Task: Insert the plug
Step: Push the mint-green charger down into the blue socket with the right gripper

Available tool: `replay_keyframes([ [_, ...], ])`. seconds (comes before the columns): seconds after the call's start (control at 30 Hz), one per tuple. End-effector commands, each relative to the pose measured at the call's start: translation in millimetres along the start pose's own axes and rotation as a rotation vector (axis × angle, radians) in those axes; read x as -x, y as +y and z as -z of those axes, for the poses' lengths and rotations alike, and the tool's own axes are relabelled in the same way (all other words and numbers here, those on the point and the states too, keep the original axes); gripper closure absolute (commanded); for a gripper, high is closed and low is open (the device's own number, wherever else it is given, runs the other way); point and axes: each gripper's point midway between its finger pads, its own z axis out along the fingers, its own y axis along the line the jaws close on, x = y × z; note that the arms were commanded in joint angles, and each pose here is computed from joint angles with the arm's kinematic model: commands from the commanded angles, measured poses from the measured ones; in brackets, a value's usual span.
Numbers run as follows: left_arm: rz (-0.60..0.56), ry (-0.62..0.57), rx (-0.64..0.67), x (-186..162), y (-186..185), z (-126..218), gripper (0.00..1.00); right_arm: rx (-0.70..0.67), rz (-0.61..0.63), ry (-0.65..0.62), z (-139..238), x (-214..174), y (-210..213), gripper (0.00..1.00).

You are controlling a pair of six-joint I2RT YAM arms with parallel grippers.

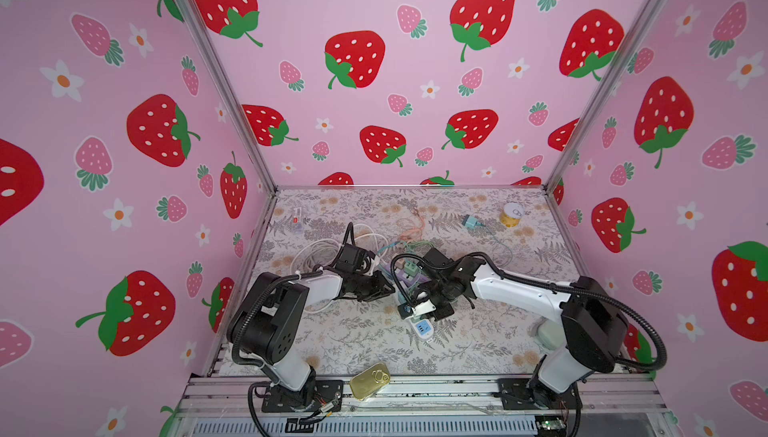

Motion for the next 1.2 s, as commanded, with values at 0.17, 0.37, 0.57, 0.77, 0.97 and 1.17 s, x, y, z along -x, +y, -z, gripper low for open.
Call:
replay_keyframes([
  [0.17,-0.038,-0.022,-0.016,12.5,-8.6,2.4,0.75,0.213,-0.072,0.061,-31.6,-23.0,40.1,1.0],
  [0.37,-0.045,-0.027,-0.015,10.7,-9.5,6.6,0.75,0.249,-0.093,0.112,-42.6,-36.1,43.9,1.0],
  [0.57,-0.054,-0.04,-0.006,9.4,-9.6,16.0,0.75,0.23,-0.097,0.134,-42.4,-39.4,39.6,1.0],
  [0.77,-0.056,-0.047,0.003,10.4,-7.3,20.6,0.75,0.185,-0.091,0.104,-29.5,-28.8,31.7,0.85],
  [0.97,-0.061,-0.051,0.002,10.0,-7.3,21.6,0.74,0.164,-0.076,0.027,-13.6,-9.8,28.8,0.56],
  [1.17,-0.062,-0.054,0.005,9.2,-7.6,23.2,0.73,0.117,-0.061,-0.002,0.8,-0.1,21.6,0.49],
])
